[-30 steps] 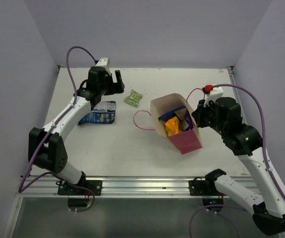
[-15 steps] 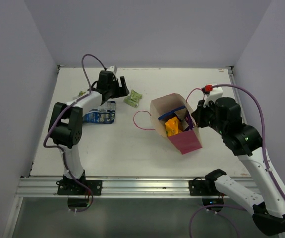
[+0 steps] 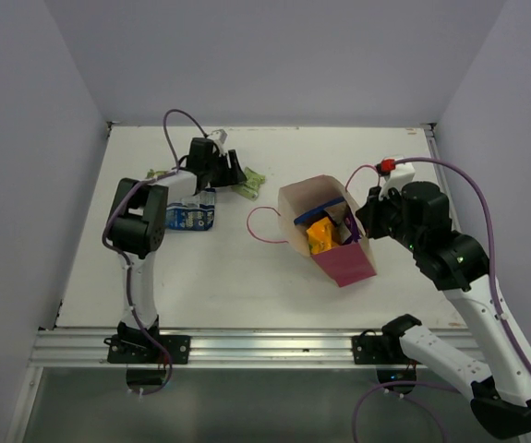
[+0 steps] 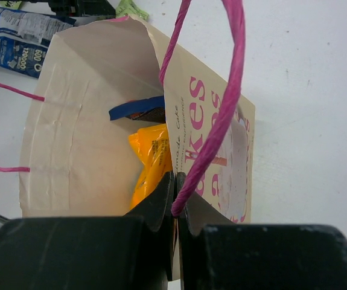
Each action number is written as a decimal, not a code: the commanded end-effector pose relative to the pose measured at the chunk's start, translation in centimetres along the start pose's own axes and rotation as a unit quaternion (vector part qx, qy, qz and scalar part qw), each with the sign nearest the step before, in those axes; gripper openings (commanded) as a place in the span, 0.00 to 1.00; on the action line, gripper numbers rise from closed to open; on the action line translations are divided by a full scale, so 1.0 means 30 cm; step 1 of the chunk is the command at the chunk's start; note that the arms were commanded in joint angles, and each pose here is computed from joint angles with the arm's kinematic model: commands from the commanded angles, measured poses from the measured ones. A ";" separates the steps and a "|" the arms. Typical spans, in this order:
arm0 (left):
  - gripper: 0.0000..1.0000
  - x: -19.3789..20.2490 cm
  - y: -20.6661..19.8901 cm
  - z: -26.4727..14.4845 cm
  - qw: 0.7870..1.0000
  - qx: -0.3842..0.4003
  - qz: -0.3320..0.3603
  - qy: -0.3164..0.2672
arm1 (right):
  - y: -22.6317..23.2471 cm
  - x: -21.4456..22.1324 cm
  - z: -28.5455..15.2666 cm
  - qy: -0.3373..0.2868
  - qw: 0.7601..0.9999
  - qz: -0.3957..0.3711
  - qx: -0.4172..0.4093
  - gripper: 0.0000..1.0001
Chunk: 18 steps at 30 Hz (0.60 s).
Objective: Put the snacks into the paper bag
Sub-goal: Pick up the snack from the center of the board.
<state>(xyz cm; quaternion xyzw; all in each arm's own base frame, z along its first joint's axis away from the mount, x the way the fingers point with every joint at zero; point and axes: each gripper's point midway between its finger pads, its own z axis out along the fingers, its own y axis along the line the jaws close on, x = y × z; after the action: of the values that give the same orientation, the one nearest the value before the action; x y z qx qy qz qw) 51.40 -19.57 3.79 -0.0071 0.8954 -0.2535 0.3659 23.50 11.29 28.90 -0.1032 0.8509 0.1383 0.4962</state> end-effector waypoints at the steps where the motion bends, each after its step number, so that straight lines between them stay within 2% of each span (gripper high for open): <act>1: 0.62 -0.069 -0.025 0.016 0.999 0.037 0.017 -0.031 | 0.020 -0.046 -0.020 -0.030 0.999 -0.002 -0.016 0.03; 6: 0.49 -0.010 -0.037 0.012 0.998 0.060 0.006 -0.017 | 0.021 -0.047 -0.017 -0.032 0.999 -0.001 -0.017 0.03; 7: 0.41 0.011 -0.035 0.011 0.998 0.064 0.004 -0.013 | 0.022 -0.044 -0.014 -0.030 0.999 0.000 -0.018 0.03; 9: 0.34 0.020 -0.047 0.004 0.997 0.075 0.000 -0.013 | 0.025 -0.044 -0.013 -0.029 0.999 0.001 -0.020 0.03; 12: 0.20 0.049 -0.049 -0.005 0.997 0.083 -0.009 -0.009 | 0.024 -0.045 -0.014 -0.031 0.999 0.001 -0.020 0.03; 13: 0.12 0.063 -0.047 -0.006 0.996 0.085 -0.010 -0.009 | 0.024 -0.047 -0.015 -0.032 0.999 0.002 -0.019 0.03; 16: 0.00 0.073 -0.062 -0.021 0.995 0.099 -0.016 -0.014 | 0.022 -0.044 -0.017 -0.031 0.999 0.001 -0.017 0.03; 18: 0.00 0.068 -0.071 -0.034 0.994 0.104 -0.018 -0.019 | 0.018 -0.045 -0.022 -0.033 0.999 0.001 -0.015 0.03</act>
<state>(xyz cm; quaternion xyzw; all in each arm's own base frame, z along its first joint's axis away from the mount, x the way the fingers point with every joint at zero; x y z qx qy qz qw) 48.82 -21.45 2.15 0.0078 0.8733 -0.3345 0.3540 23.45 11.28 28.88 -0.1032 0.8507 0.1388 0.4964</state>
